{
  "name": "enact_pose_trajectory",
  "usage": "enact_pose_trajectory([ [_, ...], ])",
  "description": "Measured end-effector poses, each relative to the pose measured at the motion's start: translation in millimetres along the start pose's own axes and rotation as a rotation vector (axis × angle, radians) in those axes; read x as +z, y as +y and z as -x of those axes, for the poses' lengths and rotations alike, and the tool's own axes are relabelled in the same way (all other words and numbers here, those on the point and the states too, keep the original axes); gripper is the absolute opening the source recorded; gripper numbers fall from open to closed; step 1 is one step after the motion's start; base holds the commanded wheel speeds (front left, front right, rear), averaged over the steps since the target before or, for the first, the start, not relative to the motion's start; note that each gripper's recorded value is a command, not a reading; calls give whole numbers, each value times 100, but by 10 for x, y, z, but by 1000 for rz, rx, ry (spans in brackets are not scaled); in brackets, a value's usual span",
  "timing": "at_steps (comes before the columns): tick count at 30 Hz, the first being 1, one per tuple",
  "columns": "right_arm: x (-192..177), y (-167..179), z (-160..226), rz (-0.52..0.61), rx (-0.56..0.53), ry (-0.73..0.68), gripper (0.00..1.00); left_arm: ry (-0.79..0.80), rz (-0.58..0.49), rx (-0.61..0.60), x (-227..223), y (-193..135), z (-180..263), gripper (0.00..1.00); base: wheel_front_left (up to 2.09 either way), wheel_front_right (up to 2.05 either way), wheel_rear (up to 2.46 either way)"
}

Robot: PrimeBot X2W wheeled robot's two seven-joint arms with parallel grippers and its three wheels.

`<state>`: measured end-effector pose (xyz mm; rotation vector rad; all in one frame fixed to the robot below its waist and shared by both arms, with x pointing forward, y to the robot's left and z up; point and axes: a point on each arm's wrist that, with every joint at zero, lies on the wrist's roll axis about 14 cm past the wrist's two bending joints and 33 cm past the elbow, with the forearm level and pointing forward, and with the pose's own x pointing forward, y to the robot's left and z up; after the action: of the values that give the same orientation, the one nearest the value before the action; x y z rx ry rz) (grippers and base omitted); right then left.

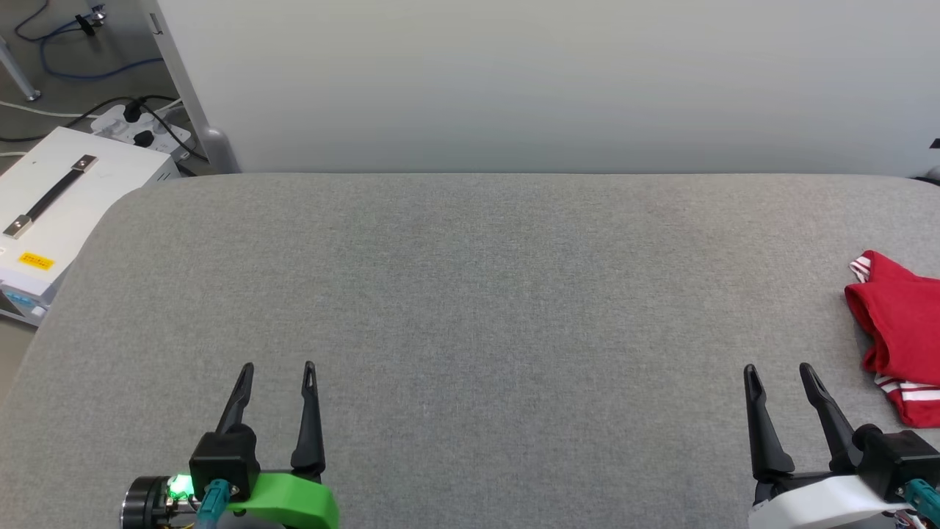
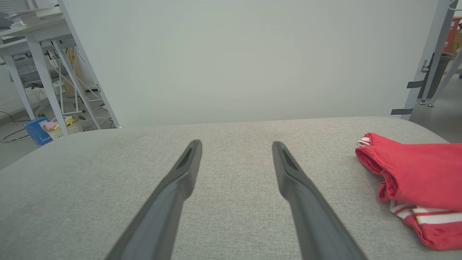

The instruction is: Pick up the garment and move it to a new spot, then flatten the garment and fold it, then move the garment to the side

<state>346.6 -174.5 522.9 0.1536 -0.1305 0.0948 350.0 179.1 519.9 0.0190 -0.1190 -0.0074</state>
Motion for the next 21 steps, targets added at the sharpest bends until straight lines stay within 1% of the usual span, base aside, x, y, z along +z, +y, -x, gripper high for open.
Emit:
enact_pose_trajectory([
  [1, -4, -3, 5, 0, -1, 2, 100, -2, 3, 1, 7, 4, 1, 100, 0, 0, 0],
  [2, -8, -4, 7, 0, -1, 3, 0, -1, 3, 1, 5, 5, 1, 0, 0, 0, 0],
  [21, -55, 0, 8, 14, 1, 35, 0, 25, -1, 2, -23, 8, -12, 0, 0, 0, 0],
])
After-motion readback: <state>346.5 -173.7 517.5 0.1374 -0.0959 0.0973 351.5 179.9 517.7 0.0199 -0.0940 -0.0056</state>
